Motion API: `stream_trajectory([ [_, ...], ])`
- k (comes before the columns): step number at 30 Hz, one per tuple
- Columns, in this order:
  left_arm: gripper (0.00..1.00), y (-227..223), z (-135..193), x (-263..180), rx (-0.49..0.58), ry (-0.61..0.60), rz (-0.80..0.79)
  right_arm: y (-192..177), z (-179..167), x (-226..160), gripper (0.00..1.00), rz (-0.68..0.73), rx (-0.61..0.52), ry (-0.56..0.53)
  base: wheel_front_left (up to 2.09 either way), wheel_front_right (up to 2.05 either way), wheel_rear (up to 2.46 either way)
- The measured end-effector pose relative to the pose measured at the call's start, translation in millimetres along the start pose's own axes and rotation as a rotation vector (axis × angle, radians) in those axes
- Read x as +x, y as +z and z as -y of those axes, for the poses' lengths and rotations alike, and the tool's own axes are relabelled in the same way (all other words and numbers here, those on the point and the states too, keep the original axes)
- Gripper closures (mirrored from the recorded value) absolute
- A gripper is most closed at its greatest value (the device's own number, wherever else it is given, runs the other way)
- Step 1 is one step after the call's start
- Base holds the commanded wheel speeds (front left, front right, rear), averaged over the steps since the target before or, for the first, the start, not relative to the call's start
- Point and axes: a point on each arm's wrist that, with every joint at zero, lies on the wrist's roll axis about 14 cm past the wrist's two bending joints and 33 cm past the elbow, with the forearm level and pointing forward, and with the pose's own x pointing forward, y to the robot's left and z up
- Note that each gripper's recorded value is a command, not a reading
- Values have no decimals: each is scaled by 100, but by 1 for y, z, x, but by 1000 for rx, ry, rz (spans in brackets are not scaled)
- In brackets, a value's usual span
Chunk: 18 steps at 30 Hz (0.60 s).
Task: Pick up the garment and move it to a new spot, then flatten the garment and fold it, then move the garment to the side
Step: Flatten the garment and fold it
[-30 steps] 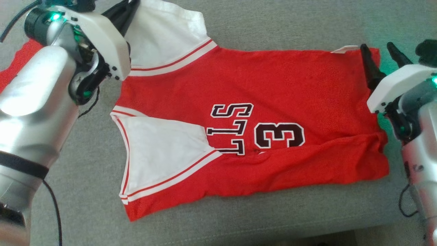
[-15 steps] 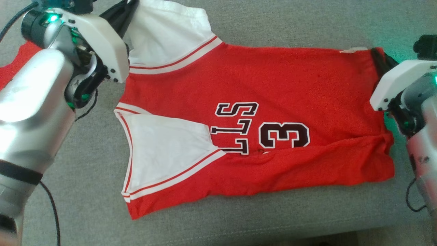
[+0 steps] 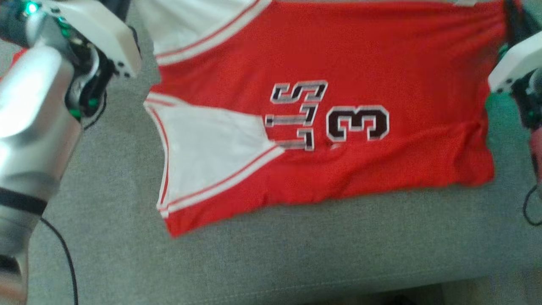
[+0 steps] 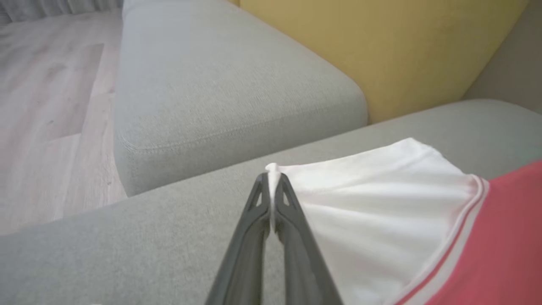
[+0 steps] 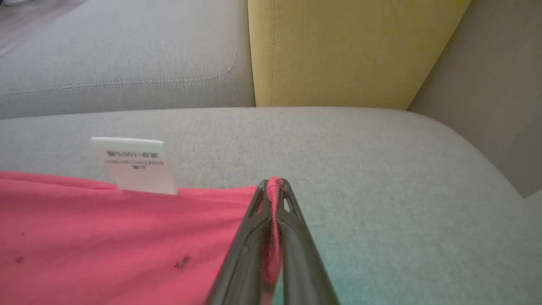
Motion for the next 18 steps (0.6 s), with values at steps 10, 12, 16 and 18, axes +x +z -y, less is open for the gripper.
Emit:
stream_trajectory([
  [10,100,31,-6,11,9,36,114,39,0,14,100,130,-16,-23,0,0,0],
  [12,100,31,-4,8,24,27,117,37,-4,13,100,132,-13,-17,0,0,0],
  [16,100,31,3,-1,44,4,122,37,-9,7,100,149,-29,-4,0,0,0],
  [18,100,30,5,-8,61,-5,119,37,-10,1,100,157,-27,2,0,0,0],
])
